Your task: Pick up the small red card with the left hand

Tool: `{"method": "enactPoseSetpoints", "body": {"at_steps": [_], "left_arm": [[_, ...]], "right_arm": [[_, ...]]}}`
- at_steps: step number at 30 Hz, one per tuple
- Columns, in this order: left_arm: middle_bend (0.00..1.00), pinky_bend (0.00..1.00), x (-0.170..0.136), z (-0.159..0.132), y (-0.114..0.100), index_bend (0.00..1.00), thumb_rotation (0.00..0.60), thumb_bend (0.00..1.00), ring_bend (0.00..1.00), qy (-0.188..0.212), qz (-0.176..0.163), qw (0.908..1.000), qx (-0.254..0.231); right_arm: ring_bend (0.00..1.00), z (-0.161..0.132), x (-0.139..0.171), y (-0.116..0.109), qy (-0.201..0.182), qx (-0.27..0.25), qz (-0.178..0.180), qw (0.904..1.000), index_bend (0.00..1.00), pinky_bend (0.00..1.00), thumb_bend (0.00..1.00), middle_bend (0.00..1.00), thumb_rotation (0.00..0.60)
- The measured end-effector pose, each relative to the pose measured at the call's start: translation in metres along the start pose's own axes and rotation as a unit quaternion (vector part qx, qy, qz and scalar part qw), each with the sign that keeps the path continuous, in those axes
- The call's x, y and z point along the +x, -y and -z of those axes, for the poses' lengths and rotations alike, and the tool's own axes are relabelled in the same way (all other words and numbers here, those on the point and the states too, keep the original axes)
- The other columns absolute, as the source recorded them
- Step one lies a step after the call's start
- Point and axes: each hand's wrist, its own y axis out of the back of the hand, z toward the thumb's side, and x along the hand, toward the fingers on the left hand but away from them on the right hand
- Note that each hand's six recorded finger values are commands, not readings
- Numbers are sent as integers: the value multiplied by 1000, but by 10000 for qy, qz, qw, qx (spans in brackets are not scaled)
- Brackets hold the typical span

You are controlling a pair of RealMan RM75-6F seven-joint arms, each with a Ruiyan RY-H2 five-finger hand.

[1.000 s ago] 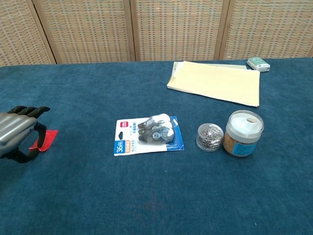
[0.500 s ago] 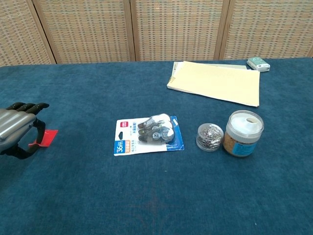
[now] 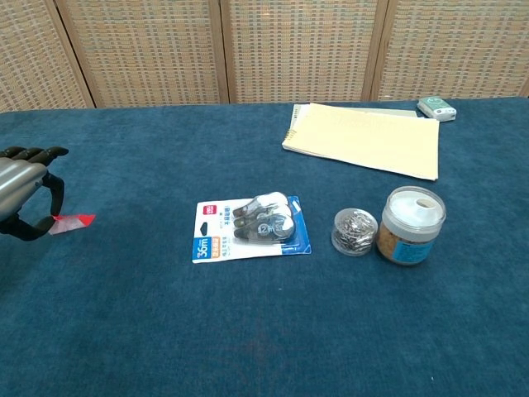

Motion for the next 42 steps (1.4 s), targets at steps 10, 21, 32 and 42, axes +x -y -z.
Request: {"method": "enactPoseSetpoints", "body": {"at_steps": [10, 21, 32, 42], "left_arm": [[0, 0, 18, 22, -15, 619, 600, 486, 0, -307, -78, 9995, 43], [0, 0, 28, 29, -49, 494, 600, 409, 0, -363, -531, 9972, -380], [0, 0, -9, 24, -86, 25, 600, 233, 0, 70, -1196, 9858, -1177], [0, 0, -75, 59, -87, 0, 600, 176, 0, -65, -1205, 9853, -1211]], "right_arm": [[0, 1, 0, 1, 8, -3, -18, 10000, 0, 0, 80, 0, 600], [0, 1, -1, 1, 25, -7, -31, 10000, 0, 0, 80, 0, 600], [0, 2, 0, -1, 39, -32, -1, 10000, 0, 0, 79, 0, 600], [0, 3, 0, -2, 61, -13, 26, 10000, 0, 0, 79, 0, 600]]}}
